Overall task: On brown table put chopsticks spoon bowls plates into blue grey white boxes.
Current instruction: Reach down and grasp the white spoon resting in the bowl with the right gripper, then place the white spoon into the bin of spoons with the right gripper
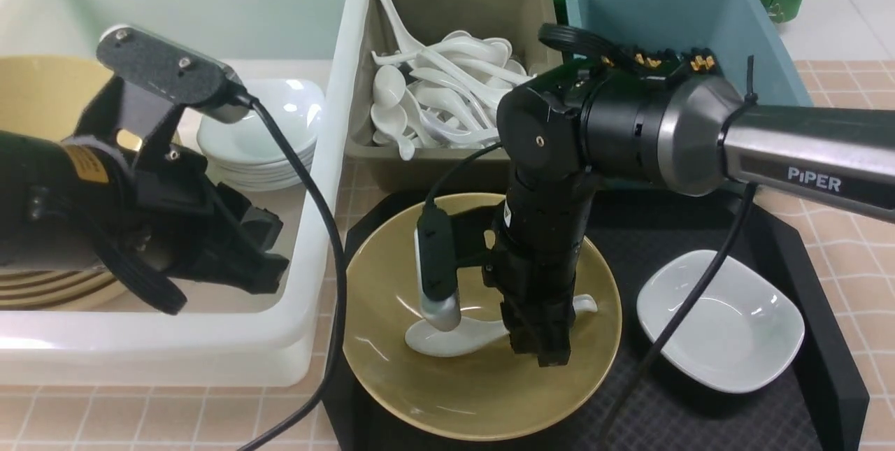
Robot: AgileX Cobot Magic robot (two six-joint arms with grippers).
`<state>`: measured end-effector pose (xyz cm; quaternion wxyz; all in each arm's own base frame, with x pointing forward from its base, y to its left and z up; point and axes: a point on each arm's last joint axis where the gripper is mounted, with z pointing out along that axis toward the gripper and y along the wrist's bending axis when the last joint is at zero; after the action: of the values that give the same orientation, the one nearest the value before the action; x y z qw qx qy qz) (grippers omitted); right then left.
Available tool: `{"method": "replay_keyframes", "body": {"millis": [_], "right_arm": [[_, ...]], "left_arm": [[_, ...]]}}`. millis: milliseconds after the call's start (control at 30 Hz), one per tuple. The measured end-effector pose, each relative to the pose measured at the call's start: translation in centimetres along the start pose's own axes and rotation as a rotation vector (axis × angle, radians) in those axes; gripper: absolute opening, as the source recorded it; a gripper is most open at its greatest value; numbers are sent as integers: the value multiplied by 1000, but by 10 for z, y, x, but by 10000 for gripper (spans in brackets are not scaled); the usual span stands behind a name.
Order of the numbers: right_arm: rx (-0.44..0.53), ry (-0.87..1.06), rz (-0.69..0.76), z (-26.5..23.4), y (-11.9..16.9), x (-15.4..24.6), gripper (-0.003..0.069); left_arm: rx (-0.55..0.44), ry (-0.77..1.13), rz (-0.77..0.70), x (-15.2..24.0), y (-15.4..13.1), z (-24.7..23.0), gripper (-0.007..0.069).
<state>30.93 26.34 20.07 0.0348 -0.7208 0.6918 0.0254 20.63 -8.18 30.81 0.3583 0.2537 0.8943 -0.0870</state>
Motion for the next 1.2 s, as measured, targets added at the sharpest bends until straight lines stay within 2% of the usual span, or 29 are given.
{"method": "replay_keyframes", "body": {"millis": [67,200,300,333,367,467,533,633,733,800,867,900,933,1000,1067,1133,1167,1200], "right_arm": [[28,2,3,-7,-4,-2,162],[176,-54,63,-45,-27,-8,165],[295,-150,154,-73,-48,-5,165],[364,-206,210,-86,-60,-2,165],[382,-223,227,-89,-63,-2,165],[575,-438,455,-113,-95,12,165],[649,-561,573,-120,-110,18,165],[727,-702,671,-121,-127,23,168],[763,-770,701,-115,-138,23,210],[774,-791,703,-108,-142,21,296],[757,-784,719,-101,-144,20,415],[754,-782,722,-101,-144,20,437],[722,-754,743,-98,-142,21,506],[674,-706,772,-104,-137,24,580],[648,-673,782,-112,-132,26,606],[596,-601,793,-137,-116,31,620],[594,-594,794,-142,-114,32,620],[554,-531,781,-163,-98,38,609]], "left_arm": [[-21,-6,-28,0,6,0,1],[-131,-1,-191,-6,46,-2,1],[-163,-3,-250,-16,68,-4,1],[-158,-23,-257,-27,75,-7,1],[-154,-22,-258,-27,75,-6,1],[-81,-87,-269,-52,80,-5,1],[-35,-121,-274,-63,80,-2,1],[25,-145,-282,-74,82,7,1],[62,-122,-288,-78,85,19,1],[85,-90,-286,-79,88,28,5],[115,-47,-284,-82,91,39,9],[117,-48,-283,-83,91,38,10],[138,-25,-278,-86,92,42,19],[172,6,-250,-93,89,47,63],[191,24,-224,-97,84,51,90],[225,48,-144,-112,65,58,191],[233,55,-137,-113,61,60,200],[245,73,-93,-120,47,67,267]]}}
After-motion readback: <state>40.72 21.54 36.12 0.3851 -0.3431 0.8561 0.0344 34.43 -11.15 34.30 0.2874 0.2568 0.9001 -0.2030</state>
